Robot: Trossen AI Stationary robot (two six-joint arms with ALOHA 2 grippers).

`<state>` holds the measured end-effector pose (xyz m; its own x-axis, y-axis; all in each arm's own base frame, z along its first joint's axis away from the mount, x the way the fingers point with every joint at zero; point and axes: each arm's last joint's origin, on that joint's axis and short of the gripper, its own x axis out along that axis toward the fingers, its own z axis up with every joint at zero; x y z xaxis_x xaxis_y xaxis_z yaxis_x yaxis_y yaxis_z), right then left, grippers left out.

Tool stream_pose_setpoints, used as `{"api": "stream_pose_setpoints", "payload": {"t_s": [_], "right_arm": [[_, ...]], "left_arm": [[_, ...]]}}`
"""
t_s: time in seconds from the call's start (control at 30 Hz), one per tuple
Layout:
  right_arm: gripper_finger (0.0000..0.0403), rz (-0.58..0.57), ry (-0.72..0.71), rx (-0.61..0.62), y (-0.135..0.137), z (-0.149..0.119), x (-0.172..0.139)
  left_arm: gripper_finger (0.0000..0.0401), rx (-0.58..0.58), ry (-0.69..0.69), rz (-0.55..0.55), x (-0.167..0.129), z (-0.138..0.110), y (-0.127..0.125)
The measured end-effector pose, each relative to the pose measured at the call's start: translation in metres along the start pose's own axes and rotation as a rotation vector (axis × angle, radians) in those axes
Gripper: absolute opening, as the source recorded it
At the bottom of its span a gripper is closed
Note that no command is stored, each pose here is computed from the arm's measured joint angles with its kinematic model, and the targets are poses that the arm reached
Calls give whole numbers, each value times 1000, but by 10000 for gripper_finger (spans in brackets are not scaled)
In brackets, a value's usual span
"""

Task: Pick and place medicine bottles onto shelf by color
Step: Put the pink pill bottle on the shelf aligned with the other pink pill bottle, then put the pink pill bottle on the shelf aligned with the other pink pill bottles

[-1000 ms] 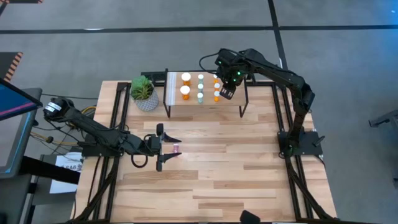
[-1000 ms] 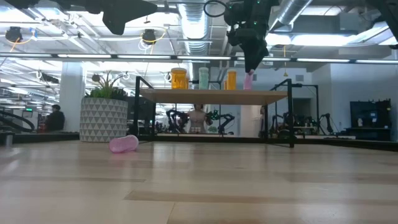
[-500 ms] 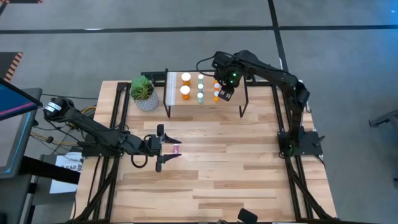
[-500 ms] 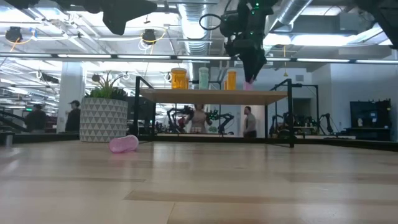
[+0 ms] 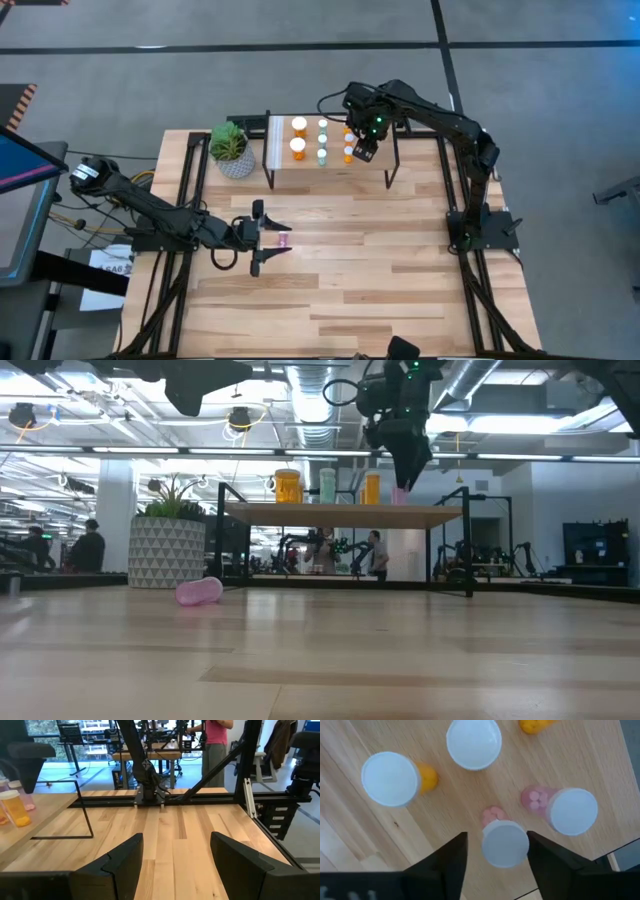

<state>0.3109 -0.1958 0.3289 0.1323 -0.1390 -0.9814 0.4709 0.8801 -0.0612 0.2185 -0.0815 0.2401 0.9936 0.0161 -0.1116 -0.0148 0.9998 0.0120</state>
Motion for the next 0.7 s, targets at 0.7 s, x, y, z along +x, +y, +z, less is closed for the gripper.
{"api": "stream_pose_setpoints", "payload": {"t_s": [0.7], "right_arm": [[256,-35,-187,30,11,-41,-98]], "left_arm": [[222,-63,81,17,0,-8,1]]}}
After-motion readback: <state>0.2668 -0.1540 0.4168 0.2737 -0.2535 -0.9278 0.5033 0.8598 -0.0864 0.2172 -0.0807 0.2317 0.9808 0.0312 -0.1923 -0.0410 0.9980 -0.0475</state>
